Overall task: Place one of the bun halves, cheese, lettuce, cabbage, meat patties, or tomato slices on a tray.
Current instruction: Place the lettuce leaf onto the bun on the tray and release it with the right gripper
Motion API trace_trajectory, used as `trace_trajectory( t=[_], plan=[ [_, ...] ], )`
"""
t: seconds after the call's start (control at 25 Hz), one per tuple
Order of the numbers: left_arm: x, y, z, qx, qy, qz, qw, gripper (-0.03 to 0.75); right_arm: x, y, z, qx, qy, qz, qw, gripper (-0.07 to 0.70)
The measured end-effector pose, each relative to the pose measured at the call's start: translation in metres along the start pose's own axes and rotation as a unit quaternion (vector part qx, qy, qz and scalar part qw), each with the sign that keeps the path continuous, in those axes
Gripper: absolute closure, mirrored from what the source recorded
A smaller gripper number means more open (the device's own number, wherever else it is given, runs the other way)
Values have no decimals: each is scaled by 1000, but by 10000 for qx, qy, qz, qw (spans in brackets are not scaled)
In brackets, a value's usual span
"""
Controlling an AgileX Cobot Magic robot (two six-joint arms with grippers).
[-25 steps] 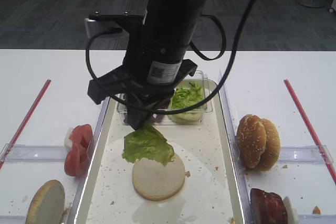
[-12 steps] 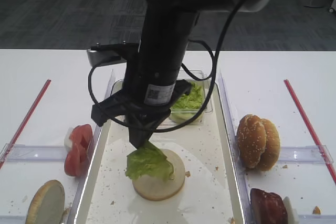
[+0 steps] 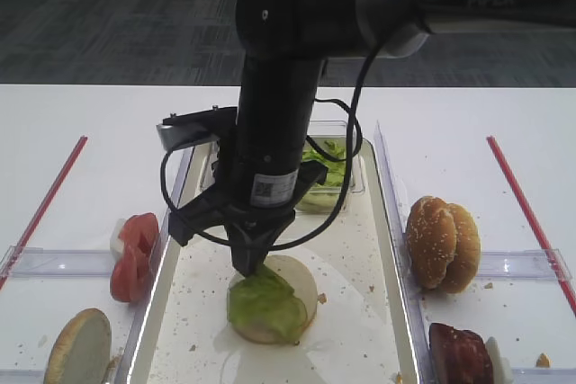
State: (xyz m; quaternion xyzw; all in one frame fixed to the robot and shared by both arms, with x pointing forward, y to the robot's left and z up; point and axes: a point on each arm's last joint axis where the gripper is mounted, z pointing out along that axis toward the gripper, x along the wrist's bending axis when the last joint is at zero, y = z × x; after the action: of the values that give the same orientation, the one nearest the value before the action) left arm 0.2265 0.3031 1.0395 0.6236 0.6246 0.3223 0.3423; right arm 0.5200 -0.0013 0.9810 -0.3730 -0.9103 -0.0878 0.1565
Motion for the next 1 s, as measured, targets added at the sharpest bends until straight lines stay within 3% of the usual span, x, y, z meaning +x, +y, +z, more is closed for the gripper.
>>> trace_trajectory(
  t=[0.44,1.0],
  plan=[
    [0,0,0,0,0,0,10000,152,-6,1,7,96,-188,-41,9998,584],
    [0,0,0,0,0,0,10000,152,-8,7,7,-244,-277,-58,9993,584]
  ],
)
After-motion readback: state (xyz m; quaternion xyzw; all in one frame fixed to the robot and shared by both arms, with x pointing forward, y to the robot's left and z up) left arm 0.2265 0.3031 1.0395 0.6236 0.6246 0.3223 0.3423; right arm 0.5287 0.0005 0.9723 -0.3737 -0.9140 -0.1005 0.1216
